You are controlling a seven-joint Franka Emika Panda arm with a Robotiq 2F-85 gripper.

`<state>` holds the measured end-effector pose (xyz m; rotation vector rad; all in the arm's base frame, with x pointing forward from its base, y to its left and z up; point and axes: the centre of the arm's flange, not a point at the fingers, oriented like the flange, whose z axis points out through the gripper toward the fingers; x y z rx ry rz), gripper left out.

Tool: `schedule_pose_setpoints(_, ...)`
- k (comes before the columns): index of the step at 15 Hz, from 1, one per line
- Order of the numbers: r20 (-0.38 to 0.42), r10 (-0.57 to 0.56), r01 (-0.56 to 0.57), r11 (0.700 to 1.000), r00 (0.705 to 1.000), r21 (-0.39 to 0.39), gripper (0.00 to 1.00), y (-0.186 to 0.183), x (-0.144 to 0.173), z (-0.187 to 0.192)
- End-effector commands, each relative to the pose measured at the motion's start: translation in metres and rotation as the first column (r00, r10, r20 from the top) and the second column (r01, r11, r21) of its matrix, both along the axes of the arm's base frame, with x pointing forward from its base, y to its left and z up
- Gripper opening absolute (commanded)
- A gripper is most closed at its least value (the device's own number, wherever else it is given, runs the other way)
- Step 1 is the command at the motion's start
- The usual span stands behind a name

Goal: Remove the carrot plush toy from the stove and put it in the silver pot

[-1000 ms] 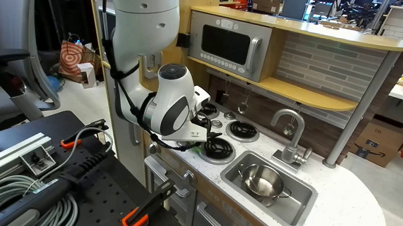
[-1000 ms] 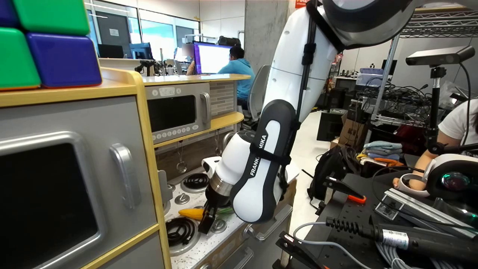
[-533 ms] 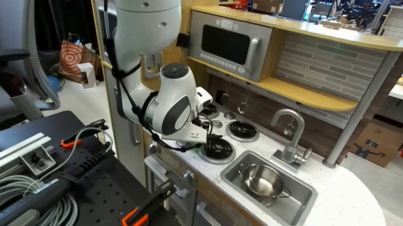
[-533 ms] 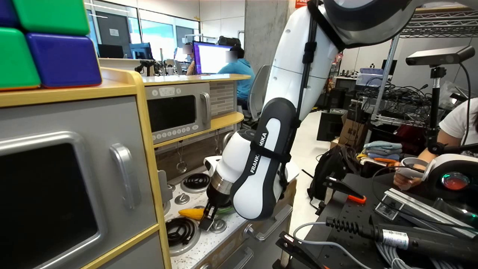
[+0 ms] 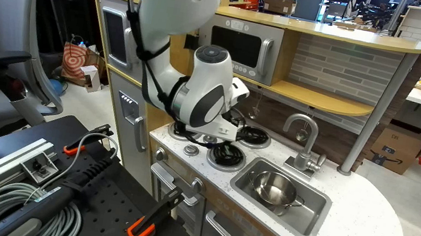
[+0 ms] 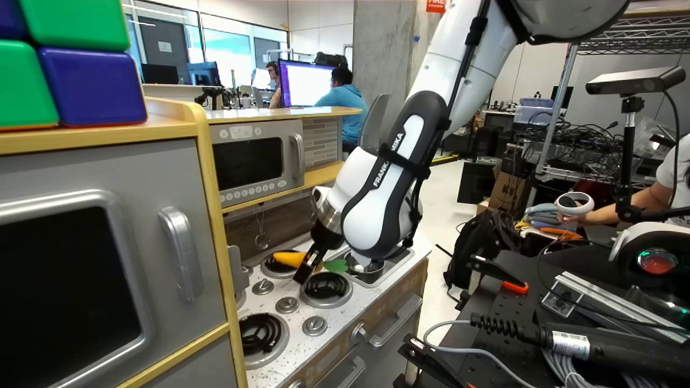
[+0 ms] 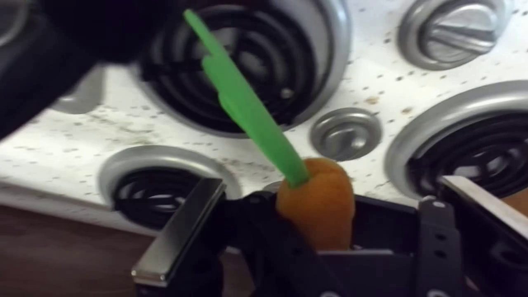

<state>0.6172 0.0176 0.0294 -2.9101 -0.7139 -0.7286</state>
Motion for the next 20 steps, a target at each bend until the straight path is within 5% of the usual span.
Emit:
schedule_pose_setpoints(1, 0.0, -0.196, 0.196, 0.981, 0.981, -0.006, 0.0, -0.09, 0.024, 0.037)
schedule_pose_setpoints(6, 0.004, -0.407, 0.407, 0.912, 0.913, -0.06, 0.0, -0.193, 0.032, 0.039)
schedule_pose_setpoints(9, -0.016, -0.478, 0.476, 0.876, 0.878, -0.074, 0.0, -0.221, 0.032, 0.036)
schedule_pose_setpoints(10, -0.027, -0.492, 0.489, 0.869, 0.87, -0.073, 0.25, -0.225, 0.032, 0.034)
schedule_pose_setpoints(13, -0.066, -0.506, 0.502, 0.862, 0.86, -0.067, 0.4, -0.226, 0.03, 0.04)
schedule_pose_setpoints(20, -0.109, -0.436, 0.44, 0.898, 0.893, 0.017, 0.91, -0.188, 0.024, 0.062)
